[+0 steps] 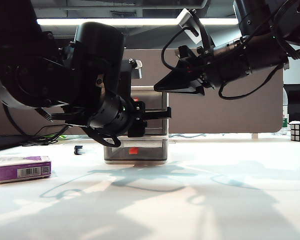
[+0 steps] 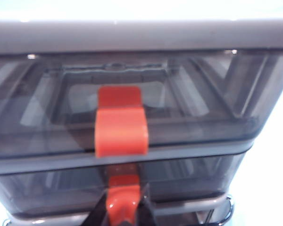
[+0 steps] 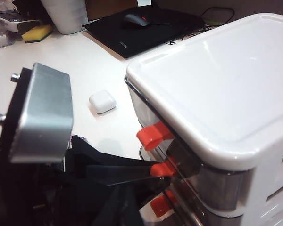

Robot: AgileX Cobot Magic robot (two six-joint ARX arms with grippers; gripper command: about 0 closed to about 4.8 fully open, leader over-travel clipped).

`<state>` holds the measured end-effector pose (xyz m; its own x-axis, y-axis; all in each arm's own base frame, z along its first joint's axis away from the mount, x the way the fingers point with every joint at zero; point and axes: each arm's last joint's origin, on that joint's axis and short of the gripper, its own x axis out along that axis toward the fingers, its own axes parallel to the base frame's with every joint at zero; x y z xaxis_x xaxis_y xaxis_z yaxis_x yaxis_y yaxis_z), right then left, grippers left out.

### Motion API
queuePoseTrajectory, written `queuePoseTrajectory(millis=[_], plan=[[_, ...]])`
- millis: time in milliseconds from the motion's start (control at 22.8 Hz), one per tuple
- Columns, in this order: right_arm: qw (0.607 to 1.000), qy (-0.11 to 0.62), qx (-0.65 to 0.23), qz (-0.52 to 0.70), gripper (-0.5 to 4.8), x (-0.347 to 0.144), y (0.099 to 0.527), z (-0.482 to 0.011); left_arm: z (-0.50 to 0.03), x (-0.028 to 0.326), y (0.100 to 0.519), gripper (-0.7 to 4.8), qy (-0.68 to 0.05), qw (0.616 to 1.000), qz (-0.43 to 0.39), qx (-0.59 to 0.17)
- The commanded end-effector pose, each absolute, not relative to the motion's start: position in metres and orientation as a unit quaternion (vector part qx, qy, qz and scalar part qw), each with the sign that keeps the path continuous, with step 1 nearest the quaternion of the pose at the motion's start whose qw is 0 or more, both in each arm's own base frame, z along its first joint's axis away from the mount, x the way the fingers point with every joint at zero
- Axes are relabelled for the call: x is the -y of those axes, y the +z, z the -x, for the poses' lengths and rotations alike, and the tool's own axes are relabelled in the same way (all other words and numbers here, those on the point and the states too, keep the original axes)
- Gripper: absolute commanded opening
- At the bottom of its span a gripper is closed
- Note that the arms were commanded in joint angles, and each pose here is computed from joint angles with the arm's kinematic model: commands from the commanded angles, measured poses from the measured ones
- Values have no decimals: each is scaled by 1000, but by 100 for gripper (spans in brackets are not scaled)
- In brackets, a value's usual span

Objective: Open the second layer of the drawer on the table, pick up a pack of napkins on the table and put it in, and finally close the drawer.

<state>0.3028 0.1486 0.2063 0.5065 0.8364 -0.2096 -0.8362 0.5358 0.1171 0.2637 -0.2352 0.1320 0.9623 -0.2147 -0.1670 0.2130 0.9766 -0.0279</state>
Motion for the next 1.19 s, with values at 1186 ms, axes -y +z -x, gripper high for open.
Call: queuePoseTrajectory(millis=[1186], plan=[[881,459,-119,3,-5,-166,199,-345,-241,231,138,-6,-124,988,-5,-96]])
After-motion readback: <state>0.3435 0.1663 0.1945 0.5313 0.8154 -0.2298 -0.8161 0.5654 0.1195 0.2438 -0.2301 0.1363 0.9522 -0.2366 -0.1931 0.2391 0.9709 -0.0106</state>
